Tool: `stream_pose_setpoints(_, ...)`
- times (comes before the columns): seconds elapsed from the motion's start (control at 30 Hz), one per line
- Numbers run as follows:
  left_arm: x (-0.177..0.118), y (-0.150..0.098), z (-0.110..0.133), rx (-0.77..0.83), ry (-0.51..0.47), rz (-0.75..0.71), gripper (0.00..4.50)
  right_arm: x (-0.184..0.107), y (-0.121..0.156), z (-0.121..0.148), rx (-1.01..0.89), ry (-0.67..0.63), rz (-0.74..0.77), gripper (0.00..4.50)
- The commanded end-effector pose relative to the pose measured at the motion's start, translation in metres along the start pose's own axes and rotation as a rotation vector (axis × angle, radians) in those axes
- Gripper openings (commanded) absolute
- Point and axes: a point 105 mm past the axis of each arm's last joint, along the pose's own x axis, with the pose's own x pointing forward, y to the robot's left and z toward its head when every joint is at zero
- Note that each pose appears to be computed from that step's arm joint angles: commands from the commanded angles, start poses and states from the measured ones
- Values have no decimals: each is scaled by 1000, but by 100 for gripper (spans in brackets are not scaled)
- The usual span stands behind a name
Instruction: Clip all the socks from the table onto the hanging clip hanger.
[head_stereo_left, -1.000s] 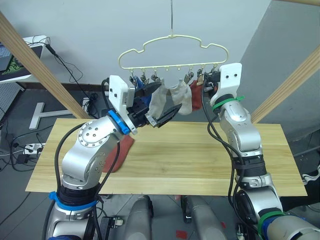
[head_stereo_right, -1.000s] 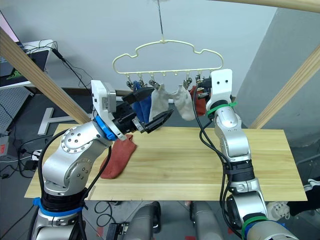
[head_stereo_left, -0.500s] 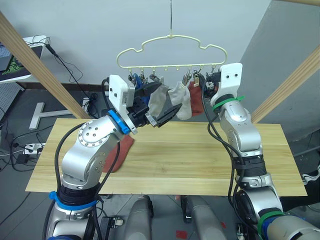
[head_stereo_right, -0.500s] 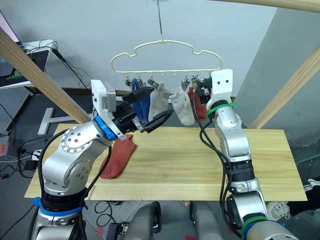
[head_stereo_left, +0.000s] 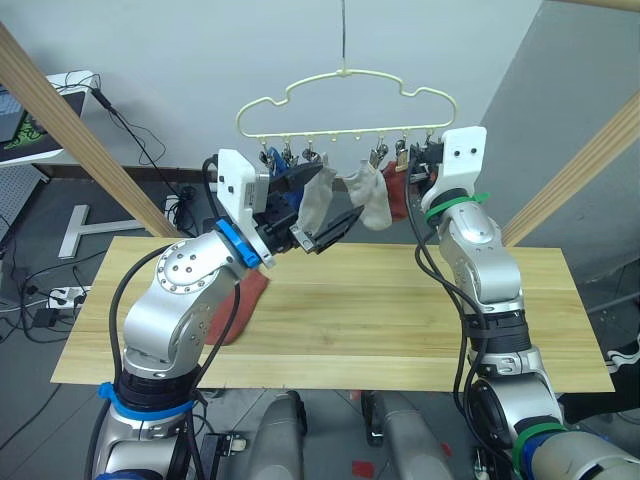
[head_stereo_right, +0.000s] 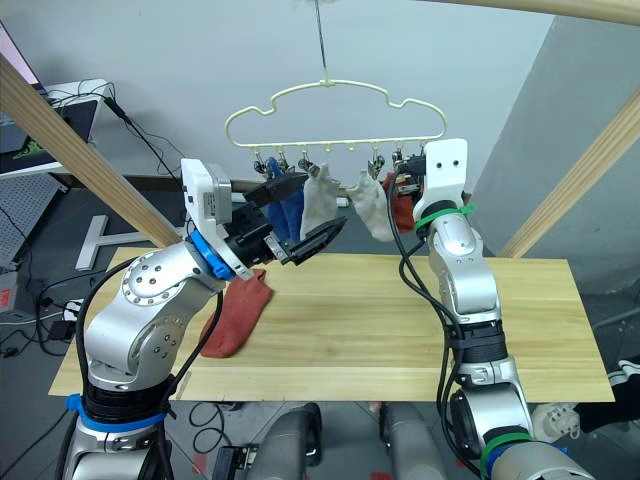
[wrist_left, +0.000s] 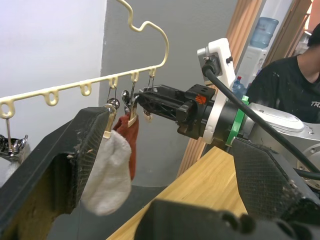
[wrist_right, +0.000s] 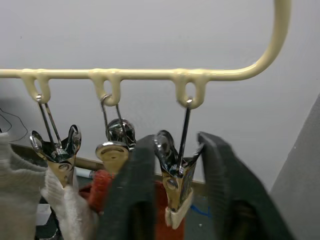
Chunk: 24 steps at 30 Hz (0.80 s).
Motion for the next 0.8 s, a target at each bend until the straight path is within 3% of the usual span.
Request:
stream_pose_setpoints(0.03,1,-8,15,34,-49,-26,450,3,2,19,-3,-67,5,131)
stream_pose_setpoints(0.57,1,-9,15,31,-47,-28,450,3,6,20,4,-71,23,131)
stream_pose_setpoints(0.73,1,-9,15,30,-47,-28,450,4,5,20,-5,-70,10,297)
stream_pose_setpoints(0.8,1,-9,15,31,-46,-27,450,4,5,19,-3,-67,9,322)
